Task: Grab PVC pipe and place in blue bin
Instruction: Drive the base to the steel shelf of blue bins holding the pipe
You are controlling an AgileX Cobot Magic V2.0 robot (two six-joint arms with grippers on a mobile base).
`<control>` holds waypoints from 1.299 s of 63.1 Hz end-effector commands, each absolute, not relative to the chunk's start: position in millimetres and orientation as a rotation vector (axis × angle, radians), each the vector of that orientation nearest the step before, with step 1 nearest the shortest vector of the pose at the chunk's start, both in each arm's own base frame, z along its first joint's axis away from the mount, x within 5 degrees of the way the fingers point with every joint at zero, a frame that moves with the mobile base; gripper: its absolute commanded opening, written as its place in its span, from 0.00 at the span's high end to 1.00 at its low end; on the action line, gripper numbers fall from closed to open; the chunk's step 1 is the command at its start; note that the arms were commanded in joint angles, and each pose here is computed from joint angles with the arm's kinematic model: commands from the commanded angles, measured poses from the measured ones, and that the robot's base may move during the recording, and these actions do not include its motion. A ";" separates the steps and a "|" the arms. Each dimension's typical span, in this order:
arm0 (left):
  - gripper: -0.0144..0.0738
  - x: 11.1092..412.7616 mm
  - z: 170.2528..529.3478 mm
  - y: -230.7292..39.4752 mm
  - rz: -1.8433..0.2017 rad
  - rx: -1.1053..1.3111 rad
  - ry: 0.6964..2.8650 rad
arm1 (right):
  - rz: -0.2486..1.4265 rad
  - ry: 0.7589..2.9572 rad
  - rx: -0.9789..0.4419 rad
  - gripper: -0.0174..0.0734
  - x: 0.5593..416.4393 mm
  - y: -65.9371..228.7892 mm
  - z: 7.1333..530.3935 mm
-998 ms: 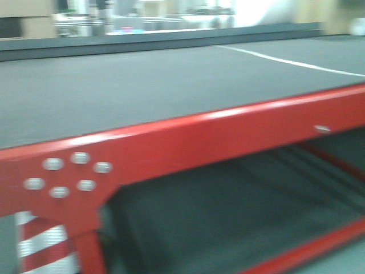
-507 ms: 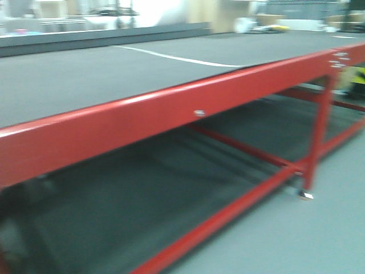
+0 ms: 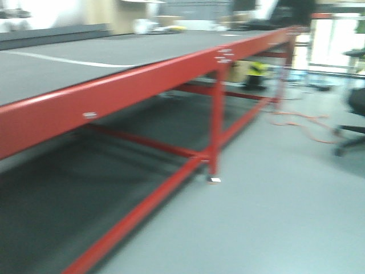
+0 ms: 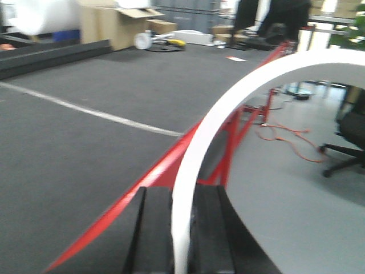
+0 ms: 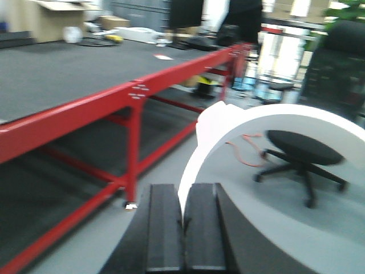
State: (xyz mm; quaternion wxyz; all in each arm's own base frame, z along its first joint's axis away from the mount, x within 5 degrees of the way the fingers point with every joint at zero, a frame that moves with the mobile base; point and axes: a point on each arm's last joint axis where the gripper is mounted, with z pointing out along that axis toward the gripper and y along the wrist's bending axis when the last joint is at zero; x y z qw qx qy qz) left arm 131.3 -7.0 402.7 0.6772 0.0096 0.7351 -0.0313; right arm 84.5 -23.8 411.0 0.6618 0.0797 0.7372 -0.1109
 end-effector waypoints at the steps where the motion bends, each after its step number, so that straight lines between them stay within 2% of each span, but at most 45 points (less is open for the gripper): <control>1: 0.96 130.1 406.4 -7.6 -0.088 0.012 1.619 | -0.258 1.631 0.175 0.99 82.0 -23.2 416.1; 82: 0.96 130.1 406.4 -7.6 -0.088 0.012 1.619 | -0.258 1.629 0.175 0.99 81.5 -23.1 416.3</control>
